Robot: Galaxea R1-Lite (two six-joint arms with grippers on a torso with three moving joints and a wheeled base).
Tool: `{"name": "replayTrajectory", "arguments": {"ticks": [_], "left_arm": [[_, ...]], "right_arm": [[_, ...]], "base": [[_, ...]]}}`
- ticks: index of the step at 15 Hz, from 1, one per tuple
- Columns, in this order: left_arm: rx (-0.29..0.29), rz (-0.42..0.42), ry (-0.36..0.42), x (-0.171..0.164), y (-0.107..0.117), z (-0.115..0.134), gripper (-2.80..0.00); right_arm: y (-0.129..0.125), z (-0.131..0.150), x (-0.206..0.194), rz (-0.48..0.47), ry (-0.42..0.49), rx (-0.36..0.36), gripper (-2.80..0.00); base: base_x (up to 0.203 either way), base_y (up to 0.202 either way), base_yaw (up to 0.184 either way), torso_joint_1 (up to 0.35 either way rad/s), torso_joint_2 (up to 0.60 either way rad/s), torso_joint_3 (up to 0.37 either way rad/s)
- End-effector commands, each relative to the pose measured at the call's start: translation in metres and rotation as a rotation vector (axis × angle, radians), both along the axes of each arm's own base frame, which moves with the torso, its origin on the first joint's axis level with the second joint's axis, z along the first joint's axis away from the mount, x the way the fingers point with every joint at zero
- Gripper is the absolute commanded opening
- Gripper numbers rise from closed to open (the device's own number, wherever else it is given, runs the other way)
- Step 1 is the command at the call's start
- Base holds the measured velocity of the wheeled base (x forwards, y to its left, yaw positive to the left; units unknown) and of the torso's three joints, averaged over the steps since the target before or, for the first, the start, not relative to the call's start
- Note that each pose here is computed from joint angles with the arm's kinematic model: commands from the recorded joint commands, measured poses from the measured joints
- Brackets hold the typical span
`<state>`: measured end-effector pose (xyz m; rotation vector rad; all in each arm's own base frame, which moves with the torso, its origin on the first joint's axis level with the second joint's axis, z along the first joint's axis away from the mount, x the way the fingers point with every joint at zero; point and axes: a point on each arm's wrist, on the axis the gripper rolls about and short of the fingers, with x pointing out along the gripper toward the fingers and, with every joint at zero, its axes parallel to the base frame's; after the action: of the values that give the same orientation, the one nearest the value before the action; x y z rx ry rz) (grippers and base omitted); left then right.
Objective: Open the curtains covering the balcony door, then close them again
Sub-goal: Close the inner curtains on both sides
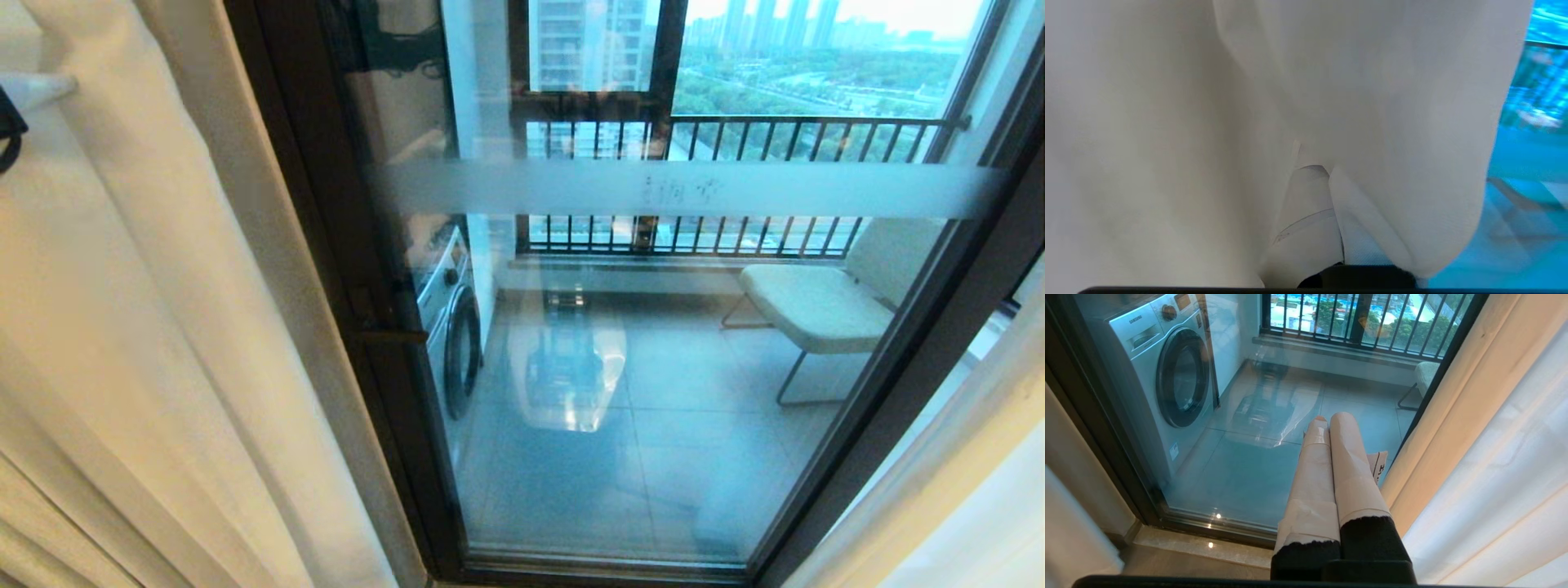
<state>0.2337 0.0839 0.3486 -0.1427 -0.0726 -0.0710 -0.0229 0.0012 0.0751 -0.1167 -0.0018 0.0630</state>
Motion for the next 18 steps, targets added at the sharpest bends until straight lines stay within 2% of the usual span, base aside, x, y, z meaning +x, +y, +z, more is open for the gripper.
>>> {"name": "replayTrajectory", "arguments": {"ticks": [1, 7, 18], "left_arm": [[0.006, -0.046, -0.021, -0.009, -0.015, 0.004, -2.8], [0.004, -0.194, -0.028, -0.025, -0.053, 0.011, -2.8], [0.003, -0.181, -0.02, -0.029, -0.052, 0.008, -2.8]], "right_arm": [[0.0, 0.0, 0.0, 0.001, 0.001, -0.001, -2.8], [0.0, 0.0, 0.0, 0.001, 0.001, -0.001, -2.8], [0.0, 0.0, 0.0, 0.001, 0.001, -0.001, -2.8]], "base": [[0.0, 0.0, 0.0, 0.0, 0.0, 0.0], [0.0, 0.0, 0.0, 0.0, 0.0, 0.0], [0.0, 0.0, 0.0, 0.0, 0.0, 0.0]]}}
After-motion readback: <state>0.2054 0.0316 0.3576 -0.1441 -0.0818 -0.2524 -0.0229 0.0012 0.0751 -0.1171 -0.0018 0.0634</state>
